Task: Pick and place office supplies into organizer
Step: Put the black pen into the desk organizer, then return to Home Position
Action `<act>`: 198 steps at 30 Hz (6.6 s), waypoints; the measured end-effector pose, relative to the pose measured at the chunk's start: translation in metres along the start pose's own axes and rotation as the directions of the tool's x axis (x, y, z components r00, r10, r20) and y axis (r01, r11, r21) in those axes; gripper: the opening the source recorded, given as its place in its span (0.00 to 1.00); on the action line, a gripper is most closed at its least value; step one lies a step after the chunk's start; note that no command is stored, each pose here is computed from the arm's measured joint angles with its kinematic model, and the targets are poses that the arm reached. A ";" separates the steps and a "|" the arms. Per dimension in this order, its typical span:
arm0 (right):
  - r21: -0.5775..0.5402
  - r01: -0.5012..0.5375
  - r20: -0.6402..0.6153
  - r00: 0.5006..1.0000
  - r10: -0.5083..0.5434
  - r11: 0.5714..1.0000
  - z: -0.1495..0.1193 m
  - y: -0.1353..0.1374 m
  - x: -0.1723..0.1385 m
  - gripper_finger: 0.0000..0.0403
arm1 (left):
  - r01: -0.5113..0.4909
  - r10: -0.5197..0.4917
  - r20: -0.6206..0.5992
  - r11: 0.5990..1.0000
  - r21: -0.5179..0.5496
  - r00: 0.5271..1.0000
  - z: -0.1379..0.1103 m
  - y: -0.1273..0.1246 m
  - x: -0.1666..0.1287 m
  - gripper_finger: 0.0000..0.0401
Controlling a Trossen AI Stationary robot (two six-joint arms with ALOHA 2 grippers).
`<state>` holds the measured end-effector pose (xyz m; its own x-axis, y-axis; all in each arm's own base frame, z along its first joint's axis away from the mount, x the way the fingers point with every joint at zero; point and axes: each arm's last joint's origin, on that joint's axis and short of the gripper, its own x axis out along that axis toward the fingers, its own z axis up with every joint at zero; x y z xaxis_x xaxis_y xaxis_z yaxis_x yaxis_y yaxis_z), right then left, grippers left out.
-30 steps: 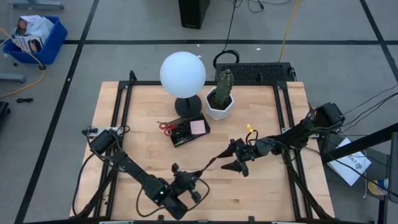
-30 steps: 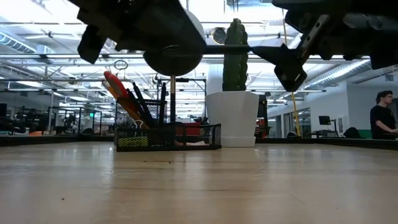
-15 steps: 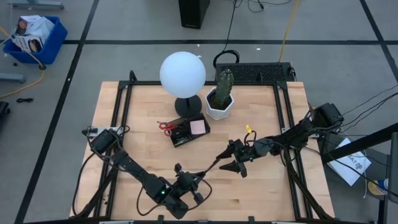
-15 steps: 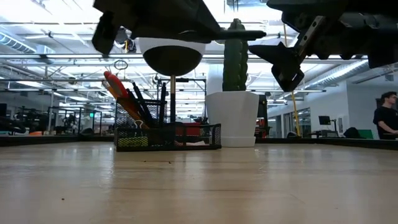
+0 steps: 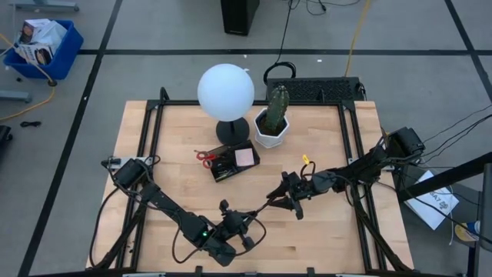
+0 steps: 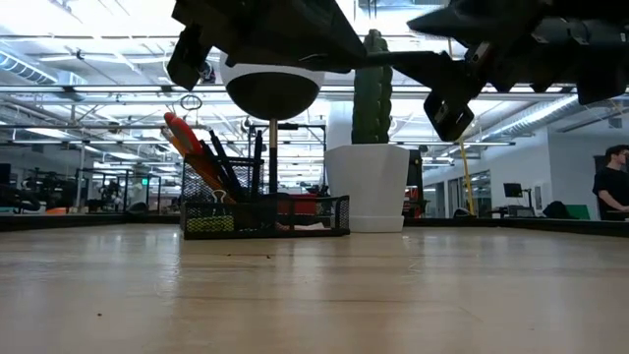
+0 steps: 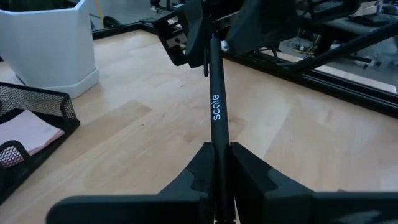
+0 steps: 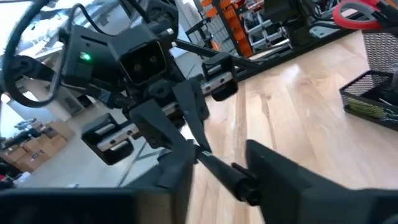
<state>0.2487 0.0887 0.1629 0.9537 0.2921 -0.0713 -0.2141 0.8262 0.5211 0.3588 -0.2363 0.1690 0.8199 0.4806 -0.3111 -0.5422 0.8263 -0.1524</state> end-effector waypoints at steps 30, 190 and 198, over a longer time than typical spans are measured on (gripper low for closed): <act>-0.157 0.113 0.042 0.993 -0.107 0.981 0.000 -0.004 0.000 0.10 | -0.047 0.052 -0.170 0.998 0.029 0.984 0.023 0.027 -0.048 0.63; -0.493 0.359 0.264 0.930 -0.257 0.793 0.027 0.019 -0.148 0.39 | 0.487 -0.533 0.256 0.845 0.223 0.807 0.013 0.234 -0.055 0.23; -0.502 0.327 0.193 0.945 -0.265 0.801 0.021 0.014 -0.155 0.39 | 0.505 -0.537 0.309 0.843 0.182 0.785 0.000 0.260 -0.069 0.23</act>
<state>0.1021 0.0451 0.1993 0.9985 -0.0356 -0.0411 0.0342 0.9989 -0.0328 0.1611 -0.0542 0.1505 0.9916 0.0241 0.1271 -0.0094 0.9934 -0.1146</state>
